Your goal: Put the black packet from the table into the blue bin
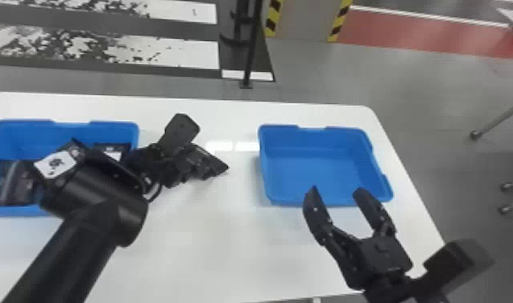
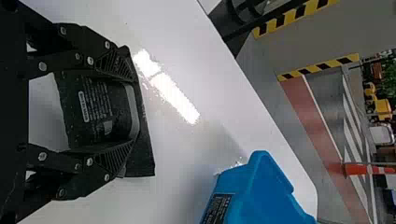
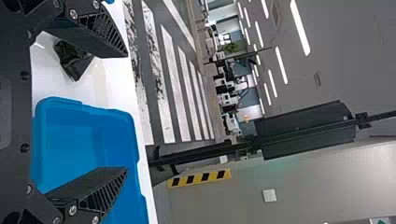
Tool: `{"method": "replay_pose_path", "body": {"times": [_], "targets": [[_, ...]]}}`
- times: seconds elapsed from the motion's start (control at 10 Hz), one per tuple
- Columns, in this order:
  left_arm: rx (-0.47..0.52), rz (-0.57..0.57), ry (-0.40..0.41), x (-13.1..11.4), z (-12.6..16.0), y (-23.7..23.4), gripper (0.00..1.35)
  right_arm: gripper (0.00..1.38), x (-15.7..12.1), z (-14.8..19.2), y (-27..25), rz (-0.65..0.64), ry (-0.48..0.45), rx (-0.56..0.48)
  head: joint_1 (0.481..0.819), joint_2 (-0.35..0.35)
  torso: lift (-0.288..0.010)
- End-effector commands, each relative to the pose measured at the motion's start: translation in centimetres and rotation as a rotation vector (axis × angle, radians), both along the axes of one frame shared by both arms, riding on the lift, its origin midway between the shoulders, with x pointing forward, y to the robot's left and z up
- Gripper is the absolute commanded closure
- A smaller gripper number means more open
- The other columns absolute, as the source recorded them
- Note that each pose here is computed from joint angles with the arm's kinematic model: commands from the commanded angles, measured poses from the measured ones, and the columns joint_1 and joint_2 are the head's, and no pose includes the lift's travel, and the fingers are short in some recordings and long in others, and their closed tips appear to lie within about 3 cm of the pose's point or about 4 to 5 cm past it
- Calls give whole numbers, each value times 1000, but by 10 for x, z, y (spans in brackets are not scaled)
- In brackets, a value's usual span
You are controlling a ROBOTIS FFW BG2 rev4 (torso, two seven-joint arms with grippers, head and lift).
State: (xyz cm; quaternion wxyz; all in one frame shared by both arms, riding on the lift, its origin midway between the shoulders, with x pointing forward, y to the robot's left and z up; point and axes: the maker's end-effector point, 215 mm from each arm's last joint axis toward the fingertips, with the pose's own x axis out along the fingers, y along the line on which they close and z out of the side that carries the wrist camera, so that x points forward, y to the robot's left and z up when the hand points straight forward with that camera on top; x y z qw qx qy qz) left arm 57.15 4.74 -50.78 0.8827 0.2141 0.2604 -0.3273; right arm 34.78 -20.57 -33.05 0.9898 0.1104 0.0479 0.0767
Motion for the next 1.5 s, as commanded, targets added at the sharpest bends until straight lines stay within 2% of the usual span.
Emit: {"method": "replay_pose_path", "body": {"times": [0.0, 0.3, 0.4, 0.6, 0.7, 0.9, 1.1, 1.4], "targets": [[11, -29, -27, 3, 7, -4, 1208, 154, 0, -1, 0, 0, 2, 0, 695, -190, -110], [12, -87, -46, 2, 14, -13, 1208, 154, 0, -2, 0, 0, 5, 0, 695, -200, -110], [-8, -110, -80, 5, 29, -14, 1208, 154, -2, -3, 0, 0, 7, 0, 695, -204, -110], [-63, -106, -171, 1, 84, -5, 1208, 154, -2, -2, 0, 0, 7, -2, 695, -207, -110], [-84, -73, -213, -1, 112, 15, 1208, 154, -3, -3, 0, 0, 10, -2, 695, -206, -110], [-77, 24, -274, -1, 141, 84, 1208, 154, -4, -3, 0, 2, 10, -3, 695, -168, -110], [-29, 137, -270, -4, 136, 158, 1208, 154, -4, -2, 0, 2, 9, -2, 695, -98, -110], [68, 239, -268, -13, 122, 228, 1207, 154, -4, -2, 0, 2, 9, 0, 695, 35, -110]]}}
